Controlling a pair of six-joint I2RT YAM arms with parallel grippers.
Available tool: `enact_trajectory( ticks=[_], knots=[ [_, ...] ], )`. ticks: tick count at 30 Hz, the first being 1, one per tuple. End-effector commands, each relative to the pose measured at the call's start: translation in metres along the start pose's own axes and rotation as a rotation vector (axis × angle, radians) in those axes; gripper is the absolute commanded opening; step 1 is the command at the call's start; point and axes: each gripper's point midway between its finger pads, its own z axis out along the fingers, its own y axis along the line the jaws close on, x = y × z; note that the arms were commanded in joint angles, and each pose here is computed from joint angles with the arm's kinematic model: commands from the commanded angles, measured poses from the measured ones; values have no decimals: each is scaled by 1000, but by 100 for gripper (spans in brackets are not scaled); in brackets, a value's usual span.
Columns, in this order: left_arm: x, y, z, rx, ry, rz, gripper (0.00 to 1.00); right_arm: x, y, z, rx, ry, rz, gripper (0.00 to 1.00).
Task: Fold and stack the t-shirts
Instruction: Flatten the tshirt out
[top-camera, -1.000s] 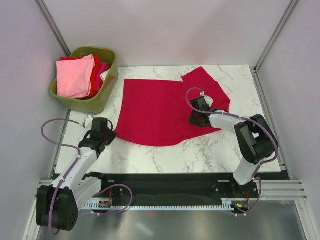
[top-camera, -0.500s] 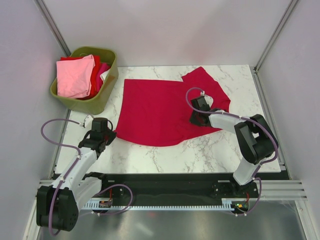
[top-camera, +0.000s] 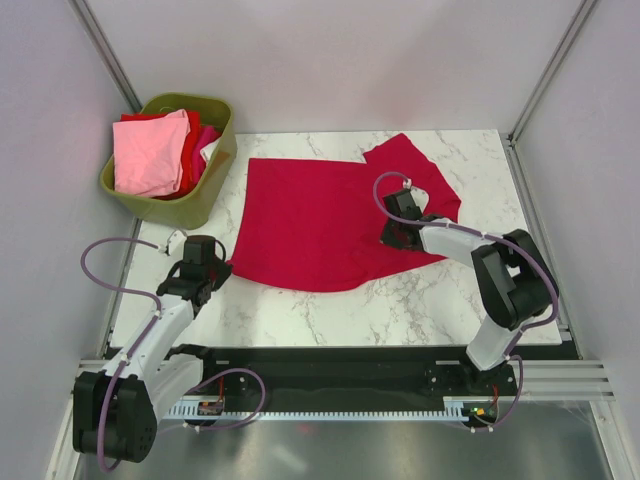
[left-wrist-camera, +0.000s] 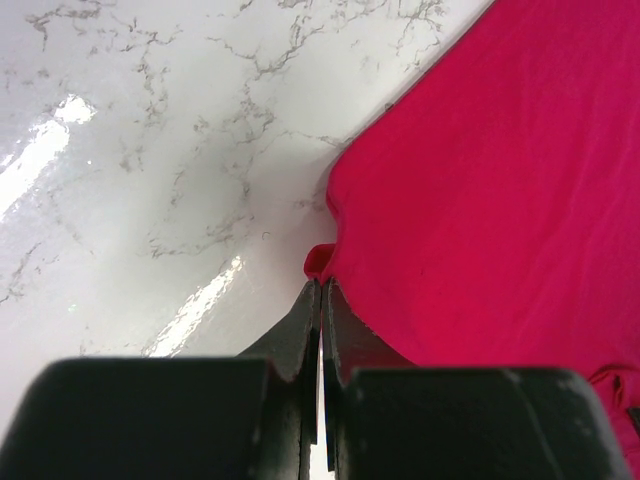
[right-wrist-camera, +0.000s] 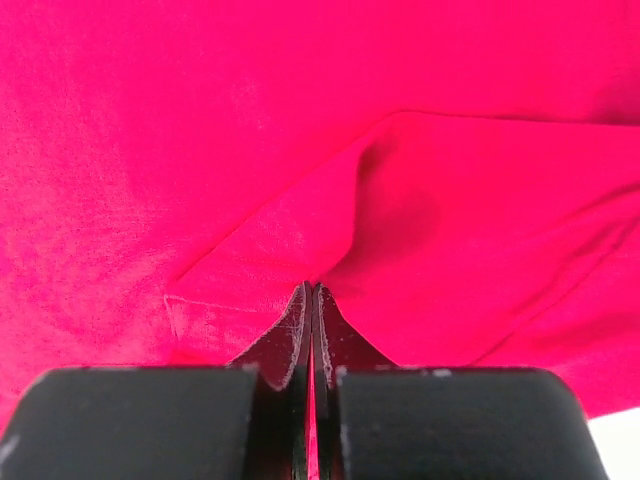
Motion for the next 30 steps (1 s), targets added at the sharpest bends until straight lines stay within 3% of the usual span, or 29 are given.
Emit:
enact_trajectory(
  ticks=[1,8,15,24,30],
  knots=[
    [-9,3,1,-15,-40,18,2,-34,8,-22,-27,-86,21,0],
    [-7,4,-1,-8,-38,17,2,-58,-14,-70,-27,-181,51,0],
    [2,9,0,-9,-15,7,2,-64,-73,-137,32,-300,97,0],
    [18,10,0,10,55,-13,2,-17,-138,-199,61,-369,205,0],
    [26,12,0,13,83,-21,2,-3,-123,-218,-98,-356,280,0]
  ],
)
